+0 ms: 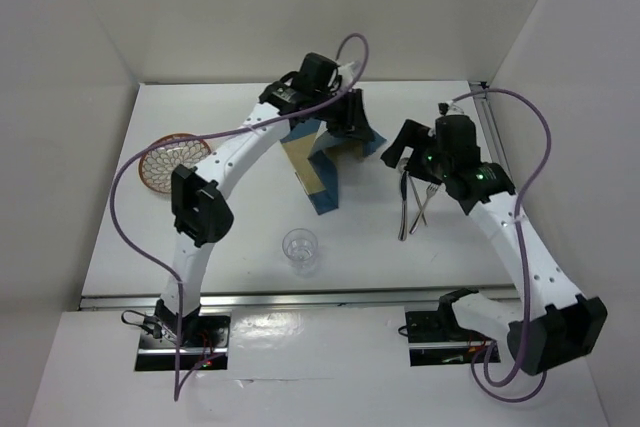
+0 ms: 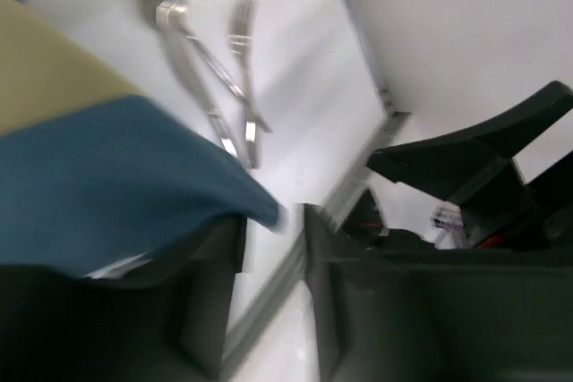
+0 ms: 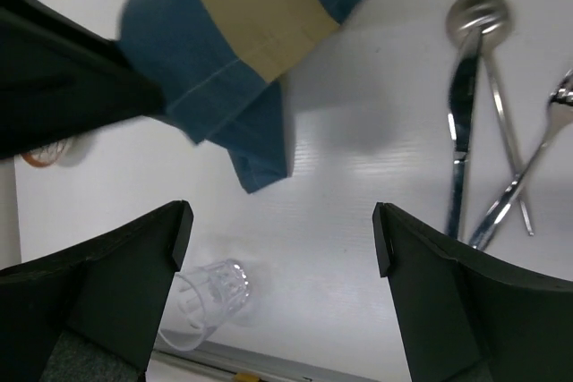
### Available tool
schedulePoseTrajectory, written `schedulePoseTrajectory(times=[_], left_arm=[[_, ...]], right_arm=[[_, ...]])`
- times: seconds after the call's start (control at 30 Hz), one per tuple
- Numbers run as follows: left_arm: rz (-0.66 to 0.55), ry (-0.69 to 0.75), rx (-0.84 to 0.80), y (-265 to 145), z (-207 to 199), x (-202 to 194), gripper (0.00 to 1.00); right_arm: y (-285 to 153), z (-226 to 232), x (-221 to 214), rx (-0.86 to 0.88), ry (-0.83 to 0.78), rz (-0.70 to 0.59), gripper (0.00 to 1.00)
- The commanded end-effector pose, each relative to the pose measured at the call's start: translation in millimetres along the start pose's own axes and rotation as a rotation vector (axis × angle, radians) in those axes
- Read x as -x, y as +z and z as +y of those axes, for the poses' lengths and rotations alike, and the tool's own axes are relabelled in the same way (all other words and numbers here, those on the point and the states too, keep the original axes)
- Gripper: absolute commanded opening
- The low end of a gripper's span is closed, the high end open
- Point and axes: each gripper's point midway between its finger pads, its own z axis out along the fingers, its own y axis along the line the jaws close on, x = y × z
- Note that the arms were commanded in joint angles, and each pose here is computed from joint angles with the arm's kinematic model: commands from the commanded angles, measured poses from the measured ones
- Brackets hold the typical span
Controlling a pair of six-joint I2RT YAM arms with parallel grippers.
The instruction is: Set the dinner table for one person
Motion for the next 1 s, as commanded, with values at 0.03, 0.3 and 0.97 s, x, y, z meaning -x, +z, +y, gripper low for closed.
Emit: schedulePoseTrajectory(times=[0.03,0.3,0.97], left_arm=[[0.072,0.043,-0.023,-13,-7,-8,0.7],[-0.087,-0.157,0.151,-108,86,-4,0.74],[0.152,-0.493,0.297,-75,205,-131,0.59]], right_arm=[[-8,-23,-22,-0.022,0.013,0.067,0.94],[21,-22,-44,0.019,0.066,0.165,0.9],[119,-6,-136,-0.277,-0.617,0.259,0.76]])
